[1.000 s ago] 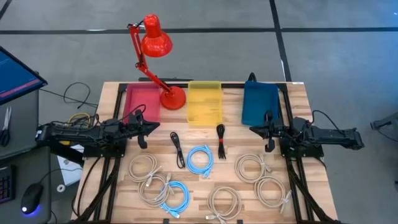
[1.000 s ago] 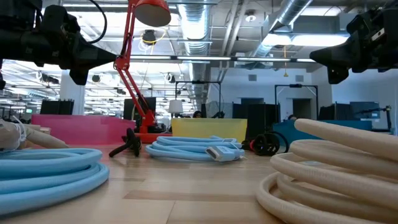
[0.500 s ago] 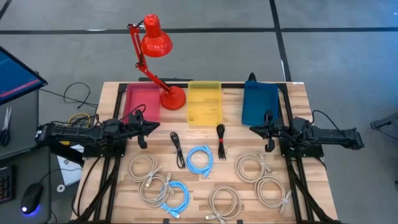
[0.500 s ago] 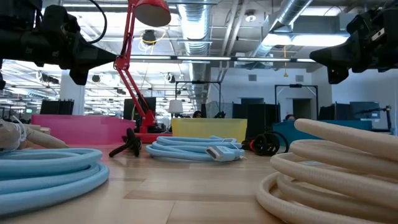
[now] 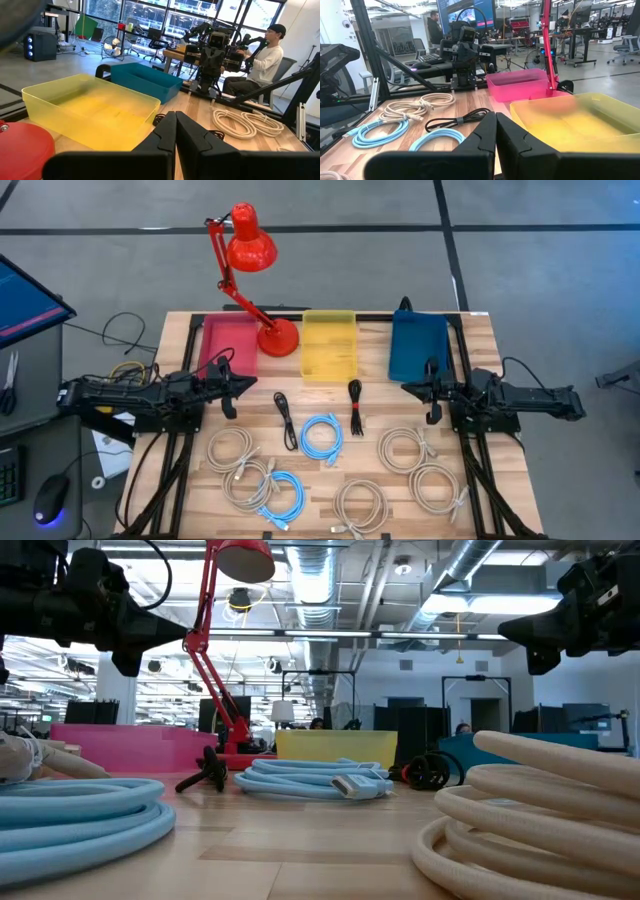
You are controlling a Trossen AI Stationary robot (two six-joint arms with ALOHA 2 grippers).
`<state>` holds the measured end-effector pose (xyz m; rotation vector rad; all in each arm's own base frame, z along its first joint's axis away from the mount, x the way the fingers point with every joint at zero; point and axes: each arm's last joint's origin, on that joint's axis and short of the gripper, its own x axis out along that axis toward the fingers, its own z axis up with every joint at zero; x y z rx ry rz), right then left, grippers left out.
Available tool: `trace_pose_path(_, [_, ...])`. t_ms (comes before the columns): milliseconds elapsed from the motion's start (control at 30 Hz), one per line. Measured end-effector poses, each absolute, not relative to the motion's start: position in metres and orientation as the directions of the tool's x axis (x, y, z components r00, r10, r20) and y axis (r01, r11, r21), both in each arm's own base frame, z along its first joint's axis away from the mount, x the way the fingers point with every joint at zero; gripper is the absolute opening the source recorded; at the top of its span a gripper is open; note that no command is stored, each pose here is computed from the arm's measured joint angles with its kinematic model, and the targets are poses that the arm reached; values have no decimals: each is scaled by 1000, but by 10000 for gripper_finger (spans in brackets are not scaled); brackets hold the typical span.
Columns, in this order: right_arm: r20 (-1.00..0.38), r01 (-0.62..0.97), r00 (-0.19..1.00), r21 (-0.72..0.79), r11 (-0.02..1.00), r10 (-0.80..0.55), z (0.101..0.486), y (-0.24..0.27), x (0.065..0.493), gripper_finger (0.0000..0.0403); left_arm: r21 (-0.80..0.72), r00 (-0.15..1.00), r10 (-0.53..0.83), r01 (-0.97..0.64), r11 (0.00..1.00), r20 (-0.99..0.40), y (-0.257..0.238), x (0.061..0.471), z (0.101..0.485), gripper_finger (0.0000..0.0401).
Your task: Sort HDMI cables
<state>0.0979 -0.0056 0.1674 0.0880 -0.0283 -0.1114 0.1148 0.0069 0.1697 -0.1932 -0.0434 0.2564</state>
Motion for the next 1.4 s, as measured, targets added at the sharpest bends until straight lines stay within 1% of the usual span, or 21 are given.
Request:
trace_pose_path(267, [27,109,993,90,990,-112,168,-6,98,0,-208,965,260,-249,946,25,7,115,170,6])
trace_pose_path(433, [27,109,993,90,990,-112,168,-6,98,0,-375,965,260,-229,898,34,7,115,171,6])
trace_pose_path(500, [32,108,993,96,989,-112,168,-6,98,0,-415,965,260,-222,883,37,7,115,172,6])
trace_pose_path(667, [44,98,993,241,966,-112,169,-6,98,0,-421,965,260,-221,880,37,7,115,172,6])
trace_pose_path(867, [31,101,993,253,962,-112,168,-6,98,0,-424,965,260,-220,879,38,7,115,172,6])
trace_pose_path(1067, [66,91,991,287,954,-115,172,-6,98,0,-432,962,260,-203,879,78,7,114,176,6])
trace_pose_path(1200, [103,149,974,373,916,-201,175,-8,97,0,-437,951,287,-211,874,114,8,114,179,6])
trace_pose_path(1267, [98,178,966,417,891,-239,177,-9,96,0,-468,948,296,-209,858,120,8,114,180,6])
trace_pose_path(1400, [142,184,952,440,879,-270,194,-10,93,0,-518,947,296,-193,833,122,8,114,180,5])
